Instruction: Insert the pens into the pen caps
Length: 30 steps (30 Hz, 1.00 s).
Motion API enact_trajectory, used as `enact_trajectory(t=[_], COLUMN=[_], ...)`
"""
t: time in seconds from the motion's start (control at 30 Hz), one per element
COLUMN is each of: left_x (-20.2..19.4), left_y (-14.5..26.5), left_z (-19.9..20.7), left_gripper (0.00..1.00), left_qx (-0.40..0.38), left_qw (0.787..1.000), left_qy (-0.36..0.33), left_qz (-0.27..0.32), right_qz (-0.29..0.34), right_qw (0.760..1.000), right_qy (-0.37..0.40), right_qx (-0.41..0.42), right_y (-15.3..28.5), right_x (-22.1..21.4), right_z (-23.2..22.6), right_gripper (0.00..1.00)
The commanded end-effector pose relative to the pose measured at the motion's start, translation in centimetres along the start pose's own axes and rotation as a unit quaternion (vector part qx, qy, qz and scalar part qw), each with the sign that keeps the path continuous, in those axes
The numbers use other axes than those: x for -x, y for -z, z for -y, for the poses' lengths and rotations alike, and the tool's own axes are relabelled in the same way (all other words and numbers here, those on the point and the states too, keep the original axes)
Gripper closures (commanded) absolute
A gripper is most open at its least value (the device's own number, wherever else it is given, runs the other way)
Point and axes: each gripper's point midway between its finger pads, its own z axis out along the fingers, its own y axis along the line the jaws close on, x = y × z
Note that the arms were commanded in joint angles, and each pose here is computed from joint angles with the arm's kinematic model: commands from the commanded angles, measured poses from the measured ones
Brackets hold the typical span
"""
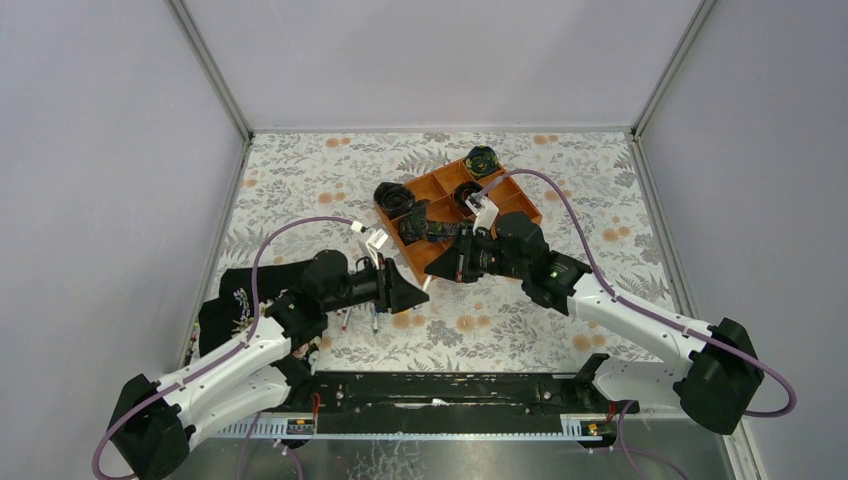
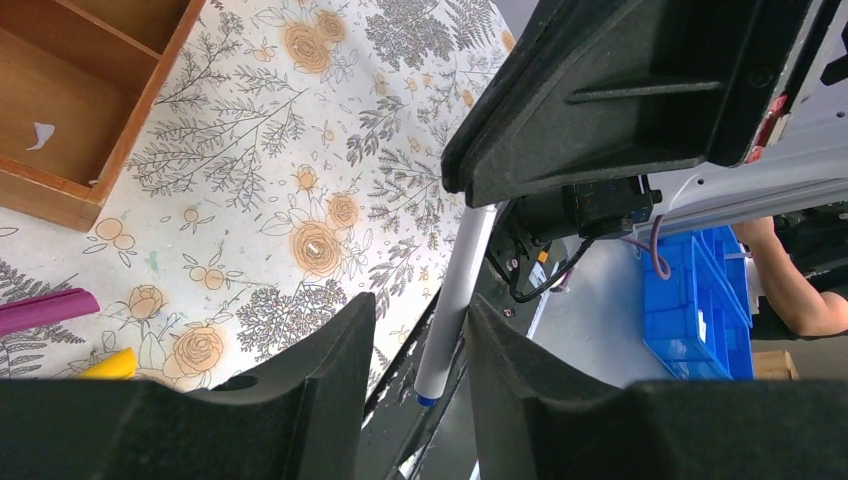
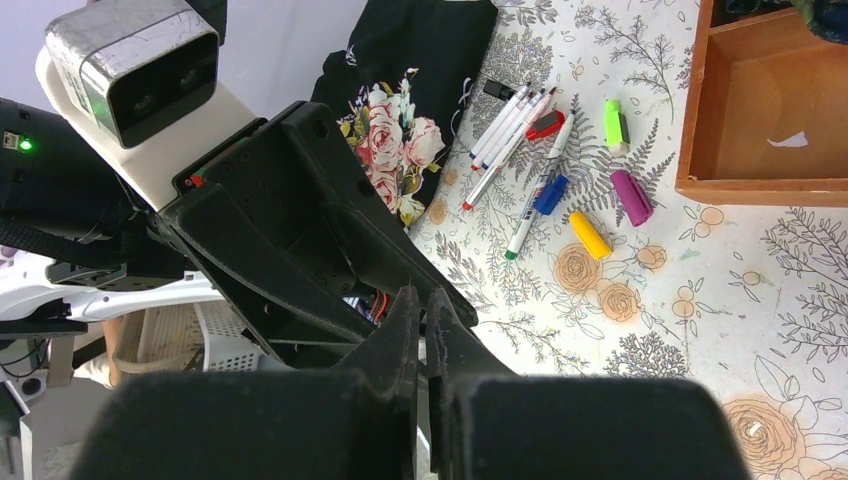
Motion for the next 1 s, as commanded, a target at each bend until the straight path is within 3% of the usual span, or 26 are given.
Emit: enact_trajectory(t=[0.0, 0.27, 0.37, 0.53, 0.57, 0.63, 0.77, 0.97], left_x=[-0.7, -1.2, -1.2, -0.6, -0.4, 1.1, 4.5, 10.8], left_y=[0.2, -0.2, -0.3, -0.4, -0.4, -0.3, 1.8, 7.7], left_z=[0.4, 0.8, 1.0, 0.9, 0.9, -0.1, -4.4, -10.5], left_gripper=[0.64, 0.65, 0.72, 1.0, 1.0, 1.0, 1.0, 1.0], left_qx=[-0.012, -0.024, -0.026, -0.02, -0.016, 0.025, 0.151, 0.272], left_qw=[1.0, 0.999, 0.999, 0.999, 1.0, 0.999, 0.987, 0.956], left_qy=[-0.013, -0.02, -0.024, -0.02, -0.017, -0.01, -0.005, -0.011], left_qz=[-0.014, -0.032, -0.034, -0.018, -0.013, 0.016, 0.05, 0.109], right_qz=[0.021, 0.019, 0.014, 0.011, 0.01, 0.01, 0.001, -0.019], right_qw=[0.999, 0.999, 0.999, 1.0, 1.0, 1.0, 0.999, 0.994], right_qy=[0.011, 0.008, 0.007, 0.011, 0.013, 0.018, 0.032, 0.071], right_qx=[0.027, 0.03, 0.031, 0.026, 0.022, 0.005, -0.031, -0.085], right_y=[0.3, 0.2, 0.1, -0.1, -0.2, -0.5, -1.4, -4.0], right_x=[1.2, 1.2, 1.0, 0.8, 0.7, 0.6, -0.1, -1.8], right_z=[-2.0, -2.0, -2.0, -1.6, -1.3, -0.4, 1.4, 2.7], right_gripper=[1.0, 1.0, 1.0, 1.0, 1.0, 0.92, 0.58, 0.4])
